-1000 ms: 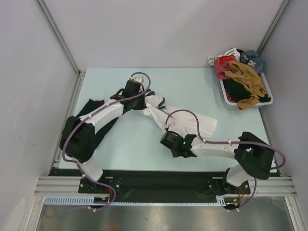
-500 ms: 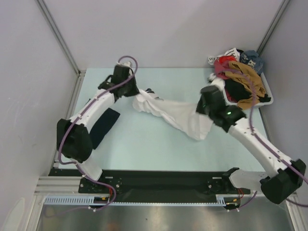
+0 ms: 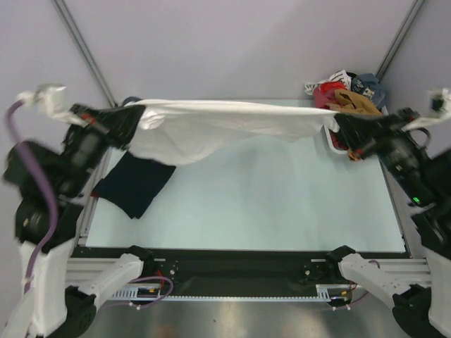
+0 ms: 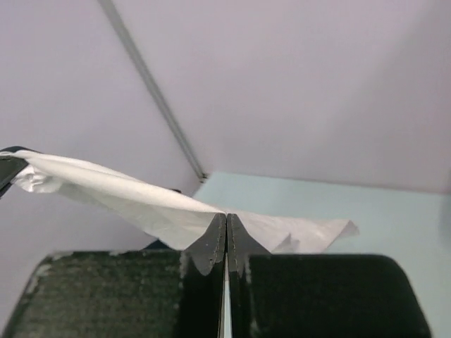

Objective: Fold and stack the tank tops
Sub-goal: Flatten the tank top out

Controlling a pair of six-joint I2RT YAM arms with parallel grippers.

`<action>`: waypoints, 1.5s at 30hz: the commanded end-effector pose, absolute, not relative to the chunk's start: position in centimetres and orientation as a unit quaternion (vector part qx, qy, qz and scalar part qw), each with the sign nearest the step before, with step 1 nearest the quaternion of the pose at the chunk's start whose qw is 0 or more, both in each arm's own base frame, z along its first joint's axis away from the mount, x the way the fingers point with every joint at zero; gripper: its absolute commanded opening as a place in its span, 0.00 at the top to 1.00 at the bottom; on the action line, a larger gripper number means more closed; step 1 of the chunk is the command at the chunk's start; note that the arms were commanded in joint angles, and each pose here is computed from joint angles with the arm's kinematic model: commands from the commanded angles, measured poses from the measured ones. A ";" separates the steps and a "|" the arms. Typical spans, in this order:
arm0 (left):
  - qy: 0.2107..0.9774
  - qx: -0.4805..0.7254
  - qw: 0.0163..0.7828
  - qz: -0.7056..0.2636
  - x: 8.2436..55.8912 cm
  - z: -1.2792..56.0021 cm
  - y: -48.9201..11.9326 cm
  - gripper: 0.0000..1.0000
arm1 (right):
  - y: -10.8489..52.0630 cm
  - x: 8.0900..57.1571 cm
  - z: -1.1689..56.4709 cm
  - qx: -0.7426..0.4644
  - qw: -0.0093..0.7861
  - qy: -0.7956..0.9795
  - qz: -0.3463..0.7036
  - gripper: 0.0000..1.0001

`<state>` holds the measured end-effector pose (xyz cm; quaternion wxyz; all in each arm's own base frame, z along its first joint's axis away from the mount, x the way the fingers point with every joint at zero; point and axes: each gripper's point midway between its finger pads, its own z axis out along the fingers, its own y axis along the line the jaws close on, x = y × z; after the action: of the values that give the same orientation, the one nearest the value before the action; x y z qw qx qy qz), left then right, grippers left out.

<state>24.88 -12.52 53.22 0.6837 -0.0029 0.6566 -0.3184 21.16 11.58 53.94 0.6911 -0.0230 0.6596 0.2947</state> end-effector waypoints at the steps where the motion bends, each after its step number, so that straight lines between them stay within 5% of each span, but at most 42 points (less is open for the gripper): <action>1: 0.619 0.012 0.717 -0.320 20.9 55.2 -11.1 1.00 | 11.1 15.1 57.3 -0.082 0.717 0.605 0.336 1.00; 6: 0.603 0.017 0.723 -0.335 18.4 55.9 -10.6 1.00 | 10.7 13.3 57.3 -0.084 0.715 0.600 0.349 1.00; 11: 0.660 0.021 0.671 -0.338 23.1 51.9 -13.1 1.00 | 9.9 18.1 54.7 -0.031 0.698 0.656 0.286 1.00; 17: 0.745 -0.008 0.593 -0.305 32.0 41.2 -15.8 0.98 | 10.3 28.9 45.7 0.033 0.637 0.751 0.173 1.00; 22: 0.776 -0.034 0.565 -0.279 40.6 32.8 -18.1 1.00 | 9.0 42.0 34.8 0.112 0.540 0.807 0.212 1.00; 27: 0.804 -0.064 0.539 -0.243 51.7 26.4 -19.6 0.98 | 7.2 54.1 33.4 0.155 0.568 0.775 0.231 1.00; 28: 0.801 -0.068 0.542 -0.246 54.9 26.2 -20.3 0.80 | 6.4 56.0 33.1 0.175 0.573 0.770 0.221 1.00; 29: 0.801 -0.073 0.538 -0.253 56.6 25.9 -20.5 0.59 | 5.5 59.2 29.2 0.193 0.553 0.783 0.209 0.81; 30: 0.820 -0.083 0.511 -0.244 57.6 24.4 -20.2 0.11 | 4.8 60.6 28.7 0.210 0.553 0.781 0.202 0.52; 31: 0.813 -0.085 0.519 -0.250 60.6 25.6 -20.9 0.00 | 4.1 61.7 30.9 0.223 0.563 0.771 0.198 0.29; 32: 0.819 -0.080 0.511 -0.247 61.4 25.7 -20.9 0.00 | 3.8 63.1 27.6 0.232 0.535 0.789 0.194 0.20; 34: 0.840 -0.077 0.488 -0.225 61.2 26.0 -20.8 0.00 | 4.6 62.5 28.2 0.214 0.513 0.806 0.201 0.20; 36: 0.845 -0.058 0.492 -0.202 59.9 26.2 -20.8 0.00 | 5.1 60.1 29.9 0.190 0.523 0.809 0.189 0.24; 37: 0.853 -0.057 0.481 -0.192 57.7 25.7 -20.2 0.00 | 5.5 59.0 26.2 0.186 0.505 0.821 0.192 0.27; 38: 0.853 -0.056 0.482 -0.194 56.5 25.8 -20.0 0.00 | 5.8 57.6 25.3 0.181 0.501 0.821 0.205 0.38; 40: 0.853 -0.055 0.478 -0.200 52.7 25.6 -19.3 0.00 | 6.5 54.0 29.2 0.167 0.532 0.791 0.253 0.45; 41: 0.855 -0.049 0.475 -0.201 51.2 25.6 -19.5 0.00 | 6.7 51.7 25.7 0.176 0.498 0.811 0.254 0.49; 45: 0.883 -0.026 0.441 -0.158 44.2 23.2 -18.9 0.00 | 7.8 44.7 23.0 0.167 0.456 0.836 0.255 0.48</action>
<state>48.09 -18.54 21.21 0.4236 -0.0575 0.8871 -0.1741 47.56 6.51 21.16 0.4353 0.1945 0.8495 0.2259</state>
